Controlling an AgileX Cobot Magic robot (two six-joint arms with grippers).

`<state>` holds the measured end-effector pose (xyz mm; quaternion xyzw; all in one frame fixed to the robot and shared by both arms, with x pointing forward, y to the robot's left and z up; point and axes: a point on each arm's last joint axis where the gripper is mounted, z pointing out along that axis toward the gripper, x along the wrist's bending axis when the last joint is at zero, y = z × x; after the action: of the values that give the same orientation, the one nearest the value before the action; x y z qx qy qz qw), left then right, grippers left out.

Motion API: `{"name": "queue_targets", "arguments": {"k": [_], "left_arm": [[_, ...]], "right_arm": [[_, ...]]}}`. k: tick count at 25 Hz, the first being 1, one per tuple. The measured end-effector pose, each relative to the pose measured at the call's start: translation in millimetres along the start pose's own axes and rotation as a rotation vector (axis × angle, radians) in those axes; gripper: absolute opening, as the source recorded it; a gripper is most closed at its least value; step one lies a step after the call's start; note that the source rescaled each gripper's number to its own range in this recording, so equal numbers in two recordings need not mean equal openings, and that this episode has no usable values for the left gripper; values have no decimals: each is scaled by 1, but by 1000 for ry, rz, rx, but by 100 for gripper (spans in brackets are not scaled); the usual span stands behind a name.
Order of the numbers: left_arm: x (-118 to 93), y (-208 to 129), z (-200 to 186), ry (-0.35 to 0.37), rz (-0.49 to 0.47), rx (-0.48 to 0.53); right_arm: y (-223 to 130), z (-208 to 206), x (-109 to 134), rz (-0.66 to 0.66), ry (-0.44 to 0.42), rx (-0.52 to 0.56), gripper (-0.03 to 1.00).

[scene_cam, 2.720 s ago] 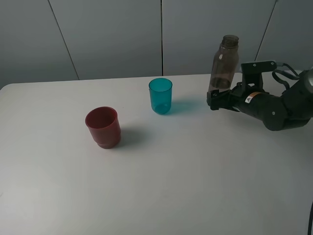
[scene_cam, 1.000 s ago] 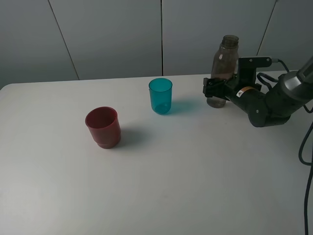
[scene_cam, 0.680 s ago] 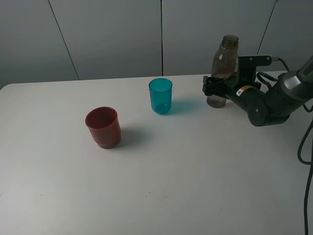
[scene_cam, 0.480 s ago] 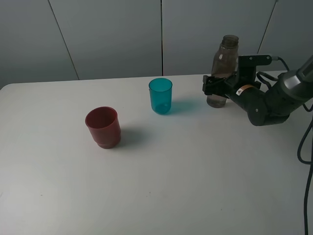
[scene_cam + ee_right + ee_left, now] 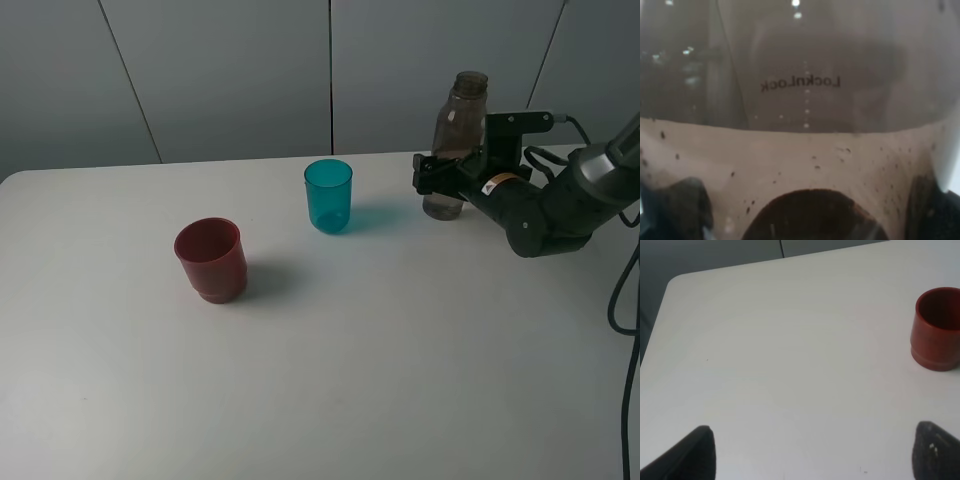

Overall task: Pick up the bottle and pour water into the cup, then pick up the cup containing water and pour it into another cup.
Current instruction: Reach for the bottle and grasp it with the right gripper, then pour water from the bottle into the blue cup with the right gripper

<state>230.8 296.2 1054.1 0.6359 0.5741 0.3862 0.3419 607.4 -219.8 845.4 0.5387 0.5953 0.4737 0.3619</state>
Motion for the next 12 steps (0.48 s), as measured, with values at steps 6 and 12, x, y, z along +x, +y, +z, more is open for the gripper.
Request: {"name": "queue_targets", "arguments": {"k": [6,12], "left_arm": [[0,0,0,0,1,0],[0,0,0,0,1,0]], "right_arm": [[0,0,0,0,0,-1,6],[0,0,0,-1,2,-1,6]]}}
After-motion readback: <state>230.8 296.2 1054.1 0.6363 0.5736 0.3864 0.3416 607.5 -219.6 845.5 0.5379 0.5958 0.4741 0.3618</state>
